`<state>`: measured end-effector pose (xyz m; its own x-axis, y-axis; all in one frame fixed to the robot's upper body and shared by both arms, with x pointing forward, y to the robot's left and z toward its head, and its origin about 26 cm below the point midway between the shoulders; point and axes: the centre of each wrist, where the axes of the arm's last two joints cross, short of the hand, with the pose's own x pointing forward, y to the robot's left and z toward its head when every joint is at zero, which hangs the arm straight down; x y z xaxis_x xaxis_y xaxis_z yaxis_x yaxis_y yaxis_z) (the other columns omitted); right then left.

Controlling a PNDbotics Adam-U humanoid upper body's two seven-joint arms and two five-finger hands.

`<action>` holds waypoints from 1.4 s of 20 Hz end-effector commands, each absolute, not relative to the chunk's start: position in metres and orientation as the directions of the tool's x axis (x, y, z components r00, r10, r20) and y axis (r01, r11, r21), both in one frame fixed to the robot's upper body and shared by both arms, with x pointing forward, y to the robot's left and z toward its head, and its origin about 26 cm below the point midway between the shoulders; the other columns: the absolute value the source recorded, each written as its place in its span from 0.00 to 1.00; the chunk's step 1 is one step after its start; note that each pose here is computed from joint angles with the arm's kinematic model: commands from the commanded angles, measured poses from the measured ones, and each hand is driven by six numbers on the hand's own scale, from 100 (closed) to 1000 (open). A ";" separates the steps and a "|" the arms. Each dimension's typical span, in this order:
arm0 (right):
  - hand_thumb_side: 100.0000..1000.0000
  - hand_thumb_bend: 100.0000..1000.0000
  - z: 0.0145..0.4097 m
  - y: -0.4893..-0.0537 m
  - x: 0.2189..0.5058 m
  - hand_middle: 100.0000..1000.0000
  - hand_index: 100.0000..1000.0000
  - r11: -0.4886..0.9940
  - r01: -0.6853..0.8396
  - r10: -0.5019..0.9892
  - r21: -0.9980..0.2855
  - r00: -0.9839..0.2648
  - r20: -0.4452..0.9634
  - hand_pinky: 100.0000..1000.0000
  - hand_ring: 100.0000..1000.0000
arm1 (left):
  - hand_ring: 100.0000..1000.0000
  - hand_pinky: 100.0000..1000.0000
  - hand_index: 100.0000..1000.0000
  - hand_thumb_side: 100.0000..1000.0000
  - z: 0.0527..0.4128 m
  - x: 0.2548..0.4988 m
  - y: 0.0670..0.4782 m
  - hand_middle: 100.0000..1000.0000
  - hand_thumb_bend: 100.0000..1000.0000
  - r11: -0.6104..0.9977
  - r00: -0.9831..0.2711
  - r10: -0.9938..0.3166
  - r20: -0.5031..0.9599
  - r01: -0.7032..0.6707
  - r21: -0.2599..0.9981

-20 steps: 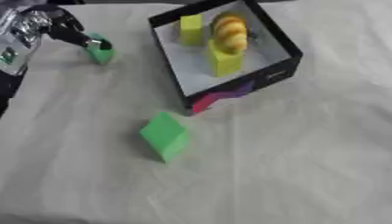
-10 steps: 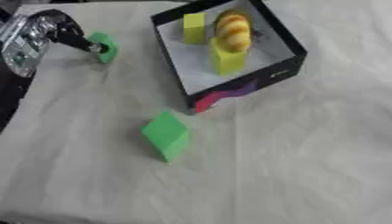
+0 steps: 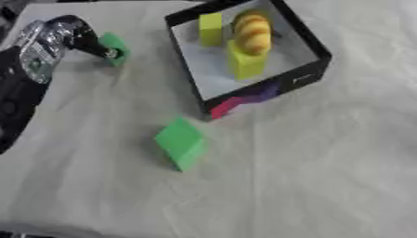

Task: Pick up objects on the table and place them in the box.

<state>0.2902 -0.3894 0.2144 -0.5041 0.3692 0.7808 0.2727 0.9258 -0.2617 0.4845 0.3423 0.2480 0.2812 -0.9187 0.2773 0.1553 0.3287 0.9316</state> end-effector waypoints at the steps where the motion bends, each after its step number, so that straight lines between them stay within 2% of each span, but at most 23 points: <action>1: 0.65 0.00 0.223 -0.392 0.289 0.64 0.81 0.917 0.283 0.392 -0.280 -0.515 0.762 0.78 0.67 | 0.77 0.82 0.67 0.37 0.264 0.484 0.346 0.70 0.40 0.309 0.278 -0.923 0.267 0.120 0.944; 7: 0.65 0.00 0.223 -0.393 0.289 0.64 0.81 0.917 0.282 0.392 -0.282 -0.513 0.764 0.78 0.67 | 0.76 0.80 0.63 0.28 0.264 0.485 0.344 0.68 0.28 0.304 0.277 -0.924 0.263 0.118 0.945; 9: 0.65 0.00 0.222 -0.393 0.289 0.65 0.81 0.918 0.280 0.391 -0.282 -0.512 0.764 0.78 0.67 | 0.75 0.79 0.61 0.21 0.265 0.485 0.343 0.67 0.23 0.308 0.275 -0.924 0.267 0.116 0.944; 12: 0.65 0.00 0.222 -0.393 0.289 0.65 0.81 0.918 0.279 0.391 -0.283 -0.511 0.765 0.78 0.67 | 0.72 0.77 0.56 0.04 0.270 0.484 0.340 0.63 0.13 0.323 0.257 -0.923 0.287 0.110 0.940; 13: 0.65 0.00 0.222 -0.393 0.289 0.65 0.81 0.918 0.279 0.391 -0.283 -0.511 0.765 0.78 0.67 | 0.71 0.76 0.56 0.01 0.273 0.484 0.339 0.62 0.12 0.331 0.245 -0.923 0.297 0.108 0.938; 16: 0.64 0.00 0.222 -0.394 0.289 0.65 0.81 0.917 0.278 0.392 -0.285 -0.510 0.766 0.78 0.67 | 0.67 0.73 0.50 0.00 0.293 0.479 0.333 0.57 0.00 0.349 0.186 -0.925 0.330 0.078 0.934; 19: 0.64 0.00 0.222 -0.395 0.288 0.65 0.81 0.916 0.278 0.395 -0.288 -0.509 0.765 0.78 0.67 | 0.65 0.72 0.48 0.01 0.327 0.468 0.316 0.56 0.00 0.332 0.074 -0.941 0.329 0.018 0.943; 23: 0.64 0.00 0.223 -0.394 0.289 0.65 0.81 0.918 0.267 0.392 -0.292 -0.511 0.765 0.78 0.67 | 0.65 0.72 0.48 0.02 0.369 0.452 0.271 0.56 0.00 0.301 -0.136 -0.946 0.294 -0.029 0.953; 28: 0.64 0.00 0.230 -0.387 0.294 0.65 0.81 0.928 0.230 0.372 -0.292 -0.537 0.757 0.78 0.67 | 0.64 0.72 0.47 0.03 0.378 0.453 0.213 0.56 0.00 0.285 -0.290 -0.919 0.268 -0.018 0.958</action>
